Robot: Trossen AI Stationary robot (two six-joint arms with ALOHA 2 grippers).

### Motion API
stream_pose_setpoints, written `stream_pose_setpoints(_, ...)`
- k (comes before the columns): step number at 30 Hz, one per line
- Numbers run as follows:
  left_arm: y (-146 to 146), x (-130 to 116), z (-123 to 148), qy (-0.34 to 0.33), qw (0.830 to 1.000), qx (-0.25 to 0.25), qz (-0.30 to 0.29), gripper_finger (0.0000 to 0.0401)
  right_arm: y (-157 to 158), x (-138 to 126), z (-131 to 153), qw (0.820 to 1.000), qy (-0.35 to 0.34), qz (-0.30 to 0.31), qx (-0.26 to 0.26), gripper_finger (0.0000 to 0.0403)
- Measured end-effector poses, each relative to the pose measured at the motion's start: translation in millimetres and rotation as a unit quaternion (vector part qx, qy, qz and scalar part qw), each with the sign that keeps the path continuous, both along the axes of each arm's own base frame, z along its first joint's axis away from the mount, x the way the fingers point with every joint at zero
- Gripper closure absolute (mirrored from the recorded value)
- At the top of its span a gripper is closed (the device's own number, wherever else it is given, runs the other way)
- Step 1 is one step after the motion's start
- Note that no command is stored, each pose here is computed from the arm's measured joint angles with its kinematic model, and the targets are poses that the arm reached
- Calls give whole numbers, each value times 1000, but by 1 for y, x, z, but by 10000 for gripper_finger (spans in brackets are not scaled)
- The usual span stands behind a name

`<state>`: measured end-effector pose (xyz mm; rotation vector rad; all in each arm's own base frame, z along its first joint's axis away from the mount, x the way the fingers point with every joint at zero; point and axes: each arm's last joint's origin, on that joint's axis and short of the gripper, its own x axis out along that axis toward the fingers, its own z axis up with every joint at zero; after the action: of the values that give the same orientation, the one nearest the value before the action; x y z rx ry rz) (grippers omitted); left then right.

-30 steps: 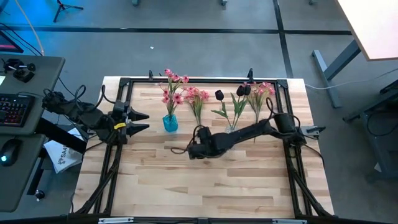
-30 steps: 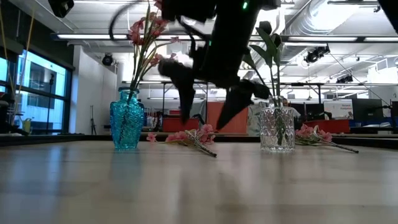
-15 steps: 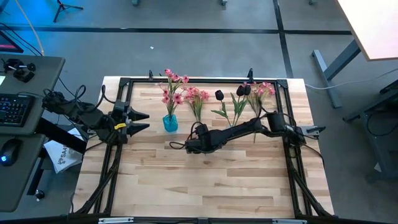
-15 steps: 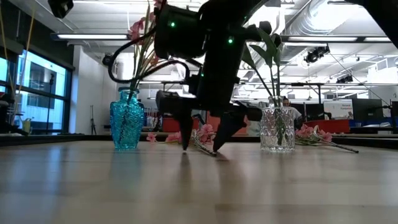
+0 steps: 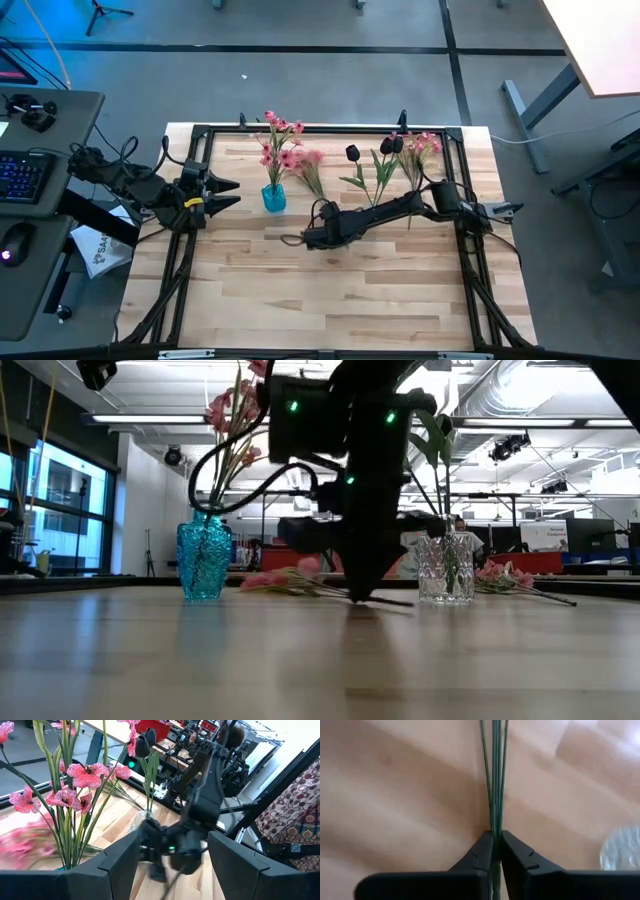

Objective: Sort flowers into vase by color
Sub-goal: Put the left pink flowers into the blue flower vase

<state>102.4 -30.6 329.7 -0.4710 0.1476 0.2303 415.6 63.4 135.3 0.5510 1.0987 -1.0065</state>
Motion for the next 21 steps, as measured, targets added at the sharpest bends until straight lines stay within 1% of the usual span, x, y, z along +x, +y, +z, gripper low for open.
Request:
stream_pose_setpoints(2, 0, 0, 0, -1, 1000, 0, 0, 178, 12, -4, 11, 1000, -5, 24, 6, 395)
stream_pose_setpoints(5, 0, -1, 1, -8, 1000, -4, 0, 178, 28, -12, 35, 999, -28, 42, 10, 396)
stream_pose_setpoints(9, 0, -1, 8, -40, 999, -14, -11, 178, 51, -25, 52, 998, -43, 56, -7, 399)
stream_pose_setpoints(13, 1, -3, 16, -70, 997, 5, -11, 178, 77, -39, 64, 996, -55, 76, 6, 400)
stream_pose_setpoints(18, 3, -6, 22, -94, 995, 31, -1, 178, 106, -63, 75, 995, -42, 90, 9, 401)
stream_pose_setpoints(21, 4, -7, 23, -98, 994, 42, 7, 178, 122, -80, 85, 993, -26, 115, 13, 402)
